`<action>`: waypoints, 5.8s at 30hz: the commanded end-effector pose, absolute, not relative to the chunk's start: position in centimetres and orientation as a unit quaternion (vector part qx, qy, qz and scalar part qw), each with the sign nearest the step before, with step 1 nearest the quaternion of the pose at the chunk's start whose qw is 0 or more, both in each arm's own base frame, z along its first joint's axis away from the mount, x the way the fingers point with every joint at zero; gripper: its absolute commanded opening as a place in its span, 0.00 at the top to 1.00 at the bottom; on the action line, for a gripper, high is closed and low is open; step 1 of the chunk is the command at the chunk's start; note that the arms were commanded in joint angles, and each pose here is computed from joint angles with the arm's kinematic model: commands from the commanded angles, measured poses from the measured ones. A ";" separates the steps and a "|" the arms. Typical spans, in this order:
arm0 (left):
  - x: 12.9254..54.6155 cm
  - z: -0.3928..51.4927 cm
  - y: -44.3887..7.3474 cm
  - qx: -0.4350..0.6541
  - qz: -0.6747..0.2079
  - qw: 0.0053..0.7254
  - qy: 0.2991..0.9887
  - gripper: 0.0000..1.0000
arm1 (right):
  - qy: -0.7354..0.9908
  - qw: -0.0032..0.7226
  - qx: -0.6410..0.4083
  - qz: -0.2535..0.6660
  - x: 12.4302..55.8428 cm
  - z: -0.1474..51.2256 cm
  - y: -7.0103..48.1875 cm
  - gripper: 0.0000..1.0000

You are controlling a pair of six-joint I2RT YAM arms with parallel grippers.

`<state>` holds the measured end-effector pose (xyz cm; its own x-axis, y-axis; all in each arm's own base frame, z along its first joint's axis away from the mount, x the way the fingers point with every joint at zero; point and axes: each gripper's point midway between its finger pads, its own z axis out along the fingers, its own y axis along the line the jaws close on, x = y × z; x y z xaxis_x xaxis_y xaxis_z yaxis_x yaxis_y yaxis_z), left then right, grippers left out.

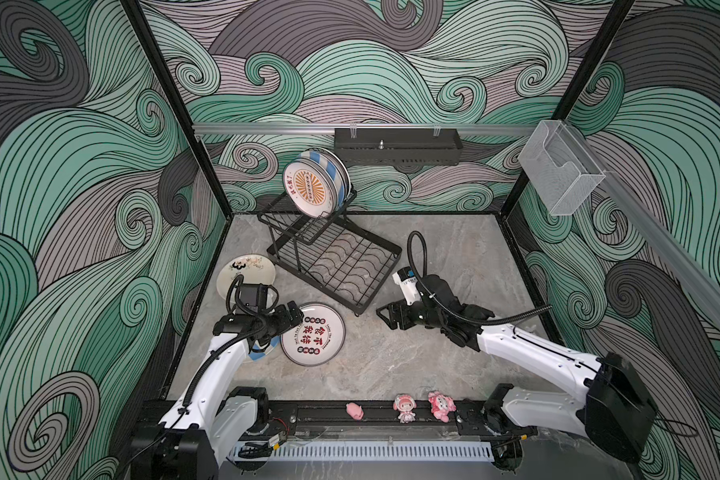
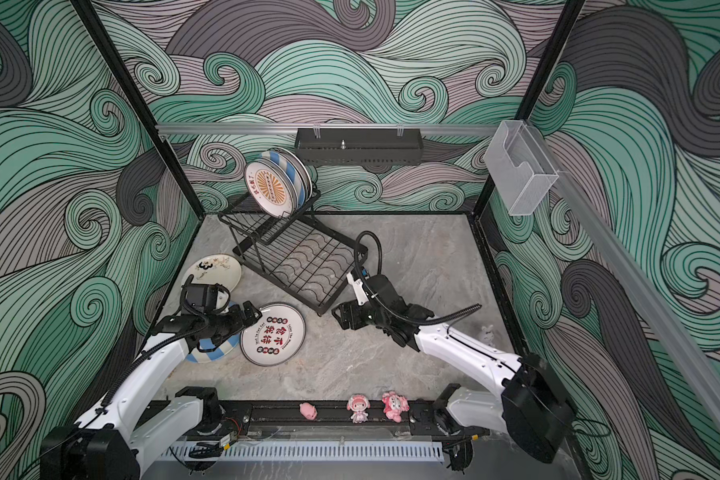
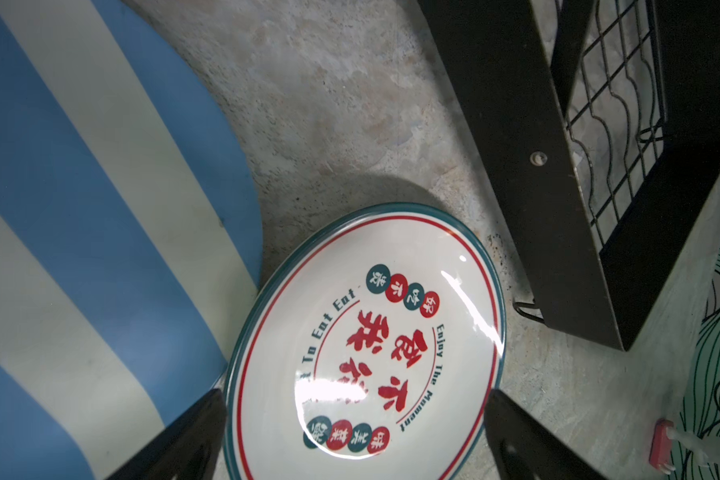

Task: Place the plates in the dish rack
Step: 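Open the right gripper and withdraw it toward the red-text plate, then move the right gripper to the red-text plate edge while the left gripper presses it, then grasp the red-text plate edge with the right gripper, tilting it up, then lift the red-text plate upright with the right gripper while the left gripper withdraws, then lower the red-text plate into the front rack slot with the right gripper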

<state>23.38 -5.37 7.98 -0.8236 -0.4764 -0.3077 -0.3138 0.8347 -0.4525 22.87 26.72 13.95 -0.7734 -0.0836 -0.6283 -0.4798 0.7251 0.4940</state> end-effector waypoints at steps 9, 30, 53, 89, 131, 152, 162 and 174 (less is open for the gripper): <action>23.8 7.0 -5.4 -0.220 -0.203 0.217 0.929 0.01 | 0.870 0.206 -0.101 0.437 21.1 10.3 30.7 0.21; 24.3 5.4 -7.2 -0.178 -0.213 0.178 0.944 0.01 | 0.887 0.155 -0.186 0.394 21.4 7.2 34.2 0.19; 22.2 4.2 -12.3 -0.093 -0.227 0.136 0.960 0.01 | 0.894 0.121 -0.166 0.399 21.9 4.3 34.9 0.21; 19.0 3.9 -15.3 -0.011 -0.231 0.111 0.966 0.02 | 0.878 0.070 -0.167 0.444 21.4 4.5 36.5 0.71; 25.8 8.1 -4.9 -0.168 -0.089 0.264 0.946 0.01 | 0.849 0.317 -0.216 0.364 27.4 24.9 28.7 1.00; 25.7 4.3 -6.2 -0.164 -0.126 0.187 0.960 0.01 | 0.774 0.508 -0.255 0.279 38.7 40.3 30.1 1.00; 26.0 4.3 -9.3 -0.144 -0.209 0.174 0.951 0.01 | 0.690 0.647 -0.252 0.205 42.5 46.7 34.2 1.00; 24.6 6.4 -8.5 -0.143 -0.202 0.205 0.947 0.02 | 0.649 0.700 -0.251 0.160 46.5 46.6 40.7 1.00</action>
